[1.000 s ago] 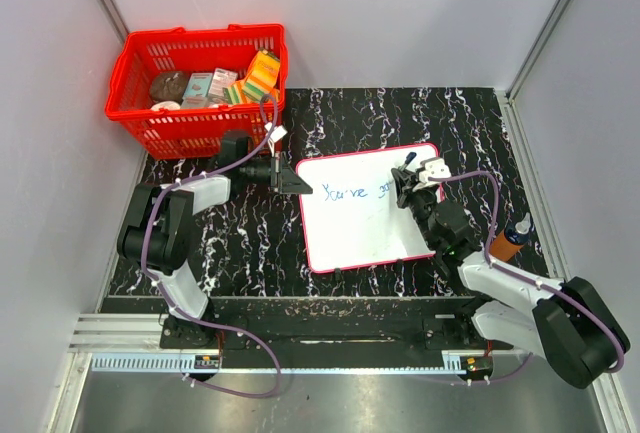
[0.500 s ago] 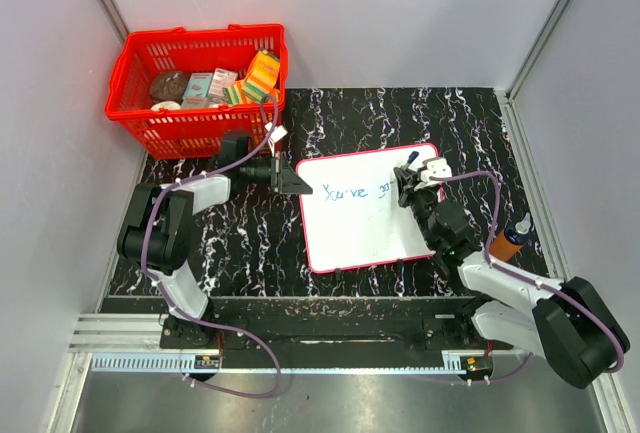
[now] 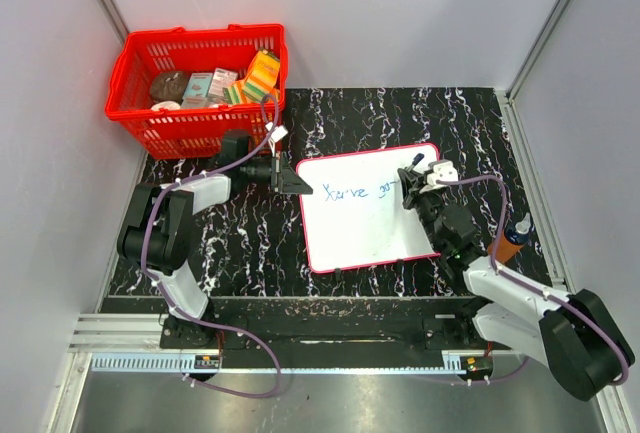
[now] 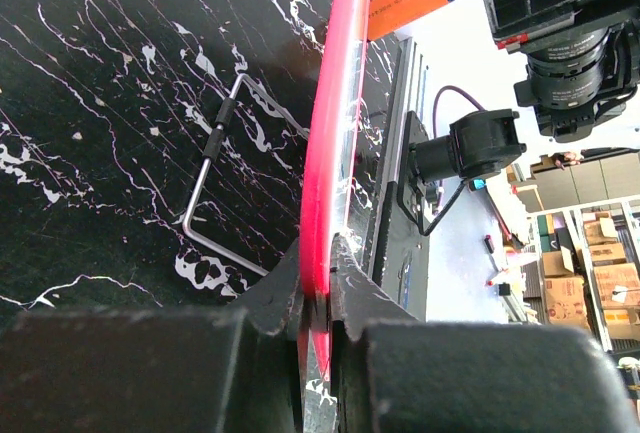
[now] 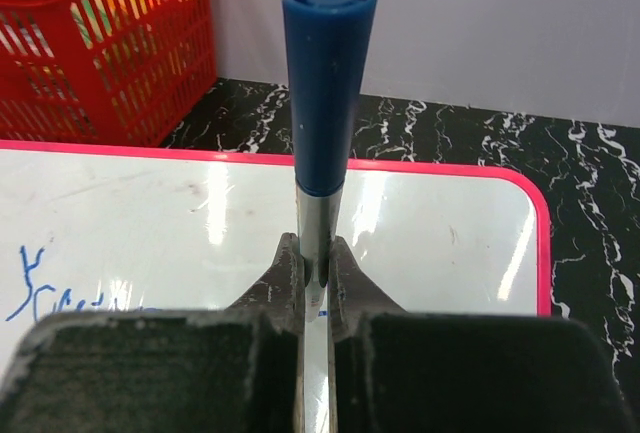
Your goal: Write a sentence on the whiteboard
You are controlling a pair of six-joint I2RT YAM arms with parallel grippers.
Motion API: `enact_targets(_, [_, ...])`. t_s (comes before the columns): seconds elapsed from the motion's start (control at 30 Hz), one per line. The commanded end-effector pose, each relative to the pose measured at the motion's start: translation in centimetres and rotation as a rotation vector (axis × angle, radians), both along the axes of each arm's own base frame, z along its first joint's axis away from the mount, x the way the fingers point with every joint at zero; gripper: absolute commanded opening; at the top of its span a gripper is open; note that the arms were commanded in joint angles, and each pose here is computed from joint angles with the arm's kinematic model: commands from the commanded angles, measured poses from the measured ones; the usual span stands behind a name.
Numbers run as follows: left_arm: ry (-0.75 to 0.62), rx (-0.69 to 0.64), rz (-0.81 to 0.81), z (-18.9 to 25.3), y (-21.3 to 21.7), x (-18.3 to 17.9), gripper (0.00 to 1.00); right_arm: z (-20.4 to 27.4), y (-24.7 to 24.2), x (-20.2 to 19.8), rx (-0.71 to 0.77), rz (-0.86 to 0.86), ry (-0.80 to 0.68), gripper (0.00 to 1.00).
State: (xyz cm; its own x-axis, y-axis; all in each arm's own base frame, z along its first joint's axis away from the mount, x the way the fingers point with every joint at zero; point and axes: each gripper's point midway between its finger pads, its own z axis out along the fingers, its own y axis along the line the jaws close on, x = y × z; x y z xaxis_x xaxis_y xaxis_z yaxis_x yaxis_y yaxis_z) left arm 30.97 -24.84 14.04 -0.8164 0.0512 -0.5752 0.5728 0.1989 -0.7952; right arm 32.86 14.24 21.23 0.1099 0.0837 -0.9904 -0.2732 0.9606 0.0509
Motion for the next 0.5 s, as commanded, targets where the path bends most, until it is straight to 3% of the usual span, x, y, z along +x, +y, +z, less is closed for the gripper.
enact_targets(0.0, [-0.165, 0.079, 0.029, -1.5, -0.6, 1.3, 0.0, 2.8, 1.0, -1.1, 0.047, 0.084, -0.088, 0.0])
enact_targets(0.47, [-0.168, 0.083, 0.022, -1.5, -0.7, 1.1, 0.0, 2.4, 0.3, 1.0, 0.036, -0.008, -0.071, 0.0])
